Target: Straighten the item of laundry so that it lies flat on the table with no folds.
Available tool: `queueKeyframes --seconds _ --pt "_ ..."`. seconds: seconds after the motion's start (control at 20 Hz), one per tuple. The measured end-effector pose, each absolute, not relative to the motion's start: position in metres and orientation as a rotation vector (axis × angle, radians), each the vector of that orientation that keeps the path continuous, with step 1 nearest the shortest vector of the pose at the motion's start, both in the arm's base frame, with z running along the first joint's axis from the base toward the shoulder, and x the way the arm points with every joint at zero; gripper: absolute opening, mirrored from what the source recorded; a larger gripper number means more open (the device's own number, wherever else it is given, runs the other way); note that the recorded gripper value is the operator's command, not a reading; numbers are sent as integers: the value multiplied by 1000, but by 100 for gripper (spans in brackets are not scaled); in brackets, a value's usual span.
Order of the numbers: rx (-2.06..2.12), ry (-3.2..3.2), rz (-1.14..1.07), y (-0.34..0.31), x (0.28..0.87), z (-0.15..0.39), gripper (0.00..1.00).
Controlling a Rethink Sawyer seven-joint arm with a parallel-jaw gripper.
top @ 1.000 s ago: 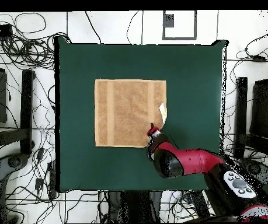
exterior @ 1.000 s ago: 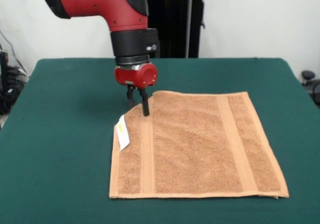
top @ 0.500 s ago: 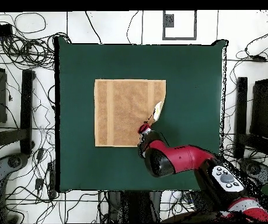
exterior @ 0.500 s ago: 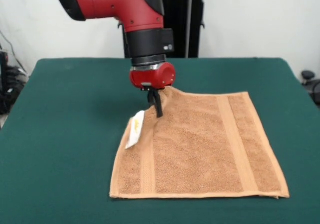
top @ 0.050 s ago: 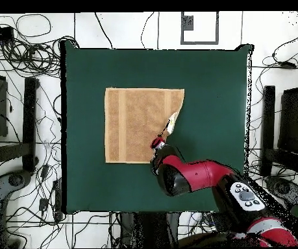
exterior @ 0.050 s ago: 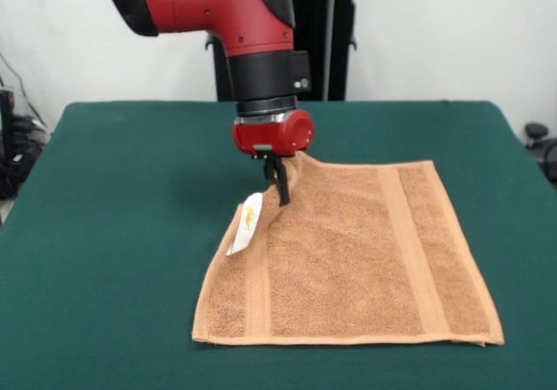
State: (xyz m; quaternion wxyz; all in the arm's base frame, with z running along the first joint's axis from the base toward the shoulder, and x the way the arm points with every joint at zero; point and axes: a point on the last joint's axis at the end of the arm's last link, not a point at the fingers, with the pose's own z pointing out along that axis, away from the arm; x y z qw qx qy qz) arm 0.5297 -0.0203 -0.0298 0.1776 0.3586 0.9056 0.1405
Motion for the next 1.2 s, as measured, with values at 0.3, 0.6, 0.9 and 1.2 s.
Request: queueKeyframes --seconds 0.3,0.6,0.9,1.2 --pt "998 2588 346 -22 530 -29 0" --pt "1021 2624 294 -26 529 -29 0" --pt "1126 2681 184 -35 529 -20 0" --pt "1222 2749 60 -40 527 -4 0"
